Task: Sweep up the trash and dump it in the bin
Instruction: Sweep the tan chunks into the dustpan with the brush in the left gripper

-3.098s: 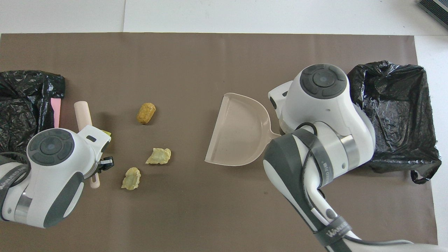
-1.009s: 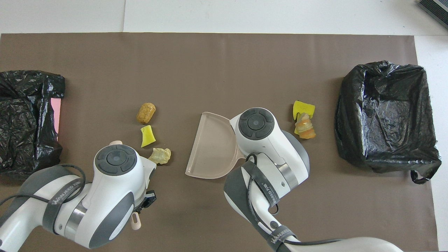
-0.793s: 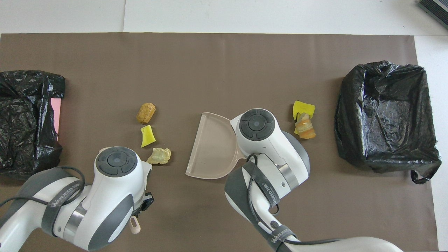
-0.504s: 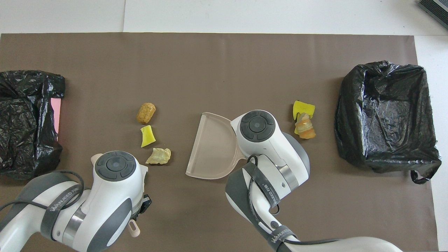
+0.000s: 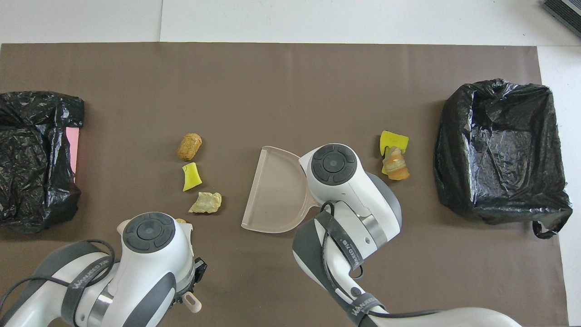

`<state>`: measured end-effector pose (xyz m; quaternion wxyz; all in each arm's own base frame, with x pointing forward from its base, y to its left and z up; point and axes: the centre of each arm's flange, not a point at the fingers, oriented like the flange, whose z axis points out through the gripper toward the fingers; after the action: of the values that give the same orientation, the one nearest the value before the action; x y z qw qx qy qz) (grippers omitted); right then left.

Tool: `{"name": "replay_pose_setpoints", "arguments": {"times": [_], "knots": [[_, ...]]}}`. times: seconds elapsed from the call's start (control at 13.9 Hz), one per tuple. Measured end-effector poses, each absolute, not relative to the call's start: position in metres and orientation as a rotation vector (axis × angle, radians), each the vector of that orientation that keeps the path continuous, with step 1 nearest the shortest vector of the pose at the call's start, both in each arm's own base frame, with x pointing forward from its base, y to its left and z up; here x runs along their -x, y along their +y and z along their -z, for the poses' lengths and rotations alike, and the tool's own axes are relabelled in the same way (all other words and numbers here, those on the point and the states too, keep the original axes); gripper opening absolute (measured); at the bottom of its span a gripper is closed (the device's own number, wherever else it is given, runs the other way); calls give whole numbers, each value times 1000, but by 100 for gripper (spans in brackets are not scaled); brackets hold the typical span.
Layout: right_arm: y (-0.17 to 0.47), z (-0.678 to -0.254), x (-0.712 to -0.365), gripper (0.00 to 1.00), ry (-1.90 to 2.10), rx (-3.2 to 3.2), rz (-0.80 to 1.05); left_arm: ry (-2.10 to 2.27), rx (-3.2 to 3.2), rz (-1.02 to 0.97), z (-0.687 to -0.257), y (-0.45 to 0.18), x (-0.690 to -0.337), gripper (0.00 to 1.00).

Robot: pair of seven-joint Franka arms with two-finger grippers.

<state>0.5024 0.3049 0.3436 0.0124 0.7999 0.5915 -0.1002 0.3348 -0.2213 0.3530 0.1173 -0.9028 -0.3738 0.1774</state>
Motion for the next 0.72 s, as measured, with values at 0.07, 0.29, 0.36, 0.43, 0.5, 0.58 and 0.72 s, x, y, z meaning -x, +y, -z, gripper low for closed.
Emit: {"name": "replay_pose_setpoints", "arguments": {"times": [0.07,0.29,0.36,0.43,0.5,0.58,0.72], "knots": [[305,-344,-502,32,1844,-2493,313,-1086,2662,-519,-350,-223,-340,27],[305,-343,-502,32,1844,-2493,313,-960,2762,-537,-352,-224,-368,27],[305,-343,-502,32,1844,-2493,313,-875,2806,-547,-353,-224,-373,27],[305,-343,-502,32,1844,-2493,313,-761,2855,-559,-353,-225,-376,27],[305,-343,-502,32,1844,-2493,313,-640,2900,-571,-353,-226,-378,27],[305,-343,-502,32,1844,-2493,313,-534,2938,-577,-353,-226,-378,27],[305,-343,-502,32,1844,-2493,313,-318,3013,-564,-354,-227,-381,27]]}}
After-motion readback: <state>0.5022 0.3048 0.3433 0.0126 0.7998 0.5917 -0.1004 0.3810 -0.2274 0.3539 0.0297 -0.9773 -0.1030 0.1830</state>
